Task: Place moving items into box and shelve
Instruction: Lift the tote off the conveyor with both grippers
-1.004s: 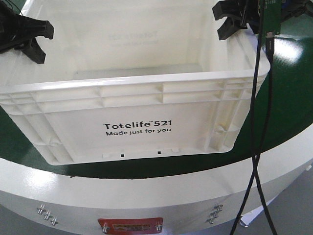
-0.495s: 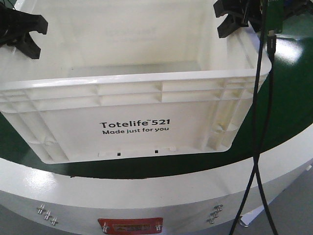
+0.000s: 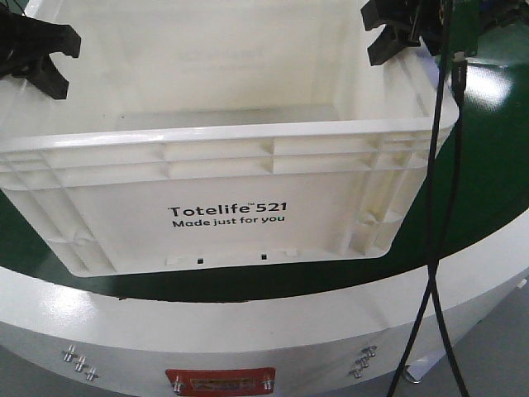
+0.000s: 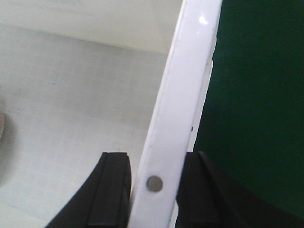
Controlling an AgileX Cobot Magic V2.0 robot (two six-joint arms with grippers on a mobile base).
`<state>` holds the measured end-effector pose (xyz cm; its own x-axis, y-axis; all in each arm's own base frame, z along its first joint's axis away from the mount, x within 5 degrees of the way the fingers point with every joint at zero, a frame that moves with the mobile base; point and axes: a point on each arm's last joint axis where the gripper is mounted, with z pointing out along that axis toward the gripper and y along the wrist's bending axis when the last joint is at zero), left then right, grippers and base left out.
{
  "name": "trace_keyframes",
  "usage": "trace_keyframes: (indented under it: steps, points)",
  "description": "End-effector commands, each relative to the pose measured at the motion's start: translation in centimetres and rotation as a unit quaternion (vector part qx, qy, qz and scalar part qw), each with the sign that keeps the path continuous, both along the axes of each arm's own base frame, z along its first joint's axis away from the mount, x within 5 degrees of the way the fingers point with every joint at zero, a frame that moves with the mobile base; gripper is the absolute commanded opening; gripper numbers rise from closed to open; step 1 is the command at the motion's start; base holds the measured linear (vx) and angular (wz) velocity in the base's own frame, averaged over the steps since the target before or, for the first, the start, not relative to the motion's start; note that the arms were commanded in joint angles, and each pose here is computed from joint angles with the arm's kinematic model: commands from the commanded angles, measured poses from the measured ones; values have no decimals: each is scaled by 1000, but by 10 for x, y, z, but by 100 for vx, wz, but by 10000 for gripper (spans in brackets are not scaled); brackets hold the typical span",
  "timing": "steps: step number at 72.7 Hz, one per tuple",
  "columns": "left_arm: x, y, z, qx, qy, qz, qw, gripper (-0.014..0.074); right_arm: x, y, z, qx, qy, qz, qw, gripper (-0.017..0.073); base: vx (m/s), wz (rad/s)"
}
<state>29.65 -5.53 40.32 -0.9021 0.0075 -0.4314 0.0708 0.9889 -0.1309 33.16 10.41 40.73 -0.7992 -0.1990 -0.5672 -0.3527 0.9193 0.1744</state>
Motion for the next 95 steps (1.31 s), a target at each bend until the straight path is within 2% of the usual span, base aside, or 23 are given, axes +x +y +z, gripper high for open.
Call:
trace_keyframes:
  steps: [1, 95]
  points:
    - [-10, -17, 35, -91, -99, -27, 991, -3, -19, 14, 42, 102, -73, 30, 992, -4, 0, 0]
    - [-10, -17, 35, -91, -99, -27, 991, -3, -19, 14, 42, 103, -74, 29, 992, -4, -4, 0]
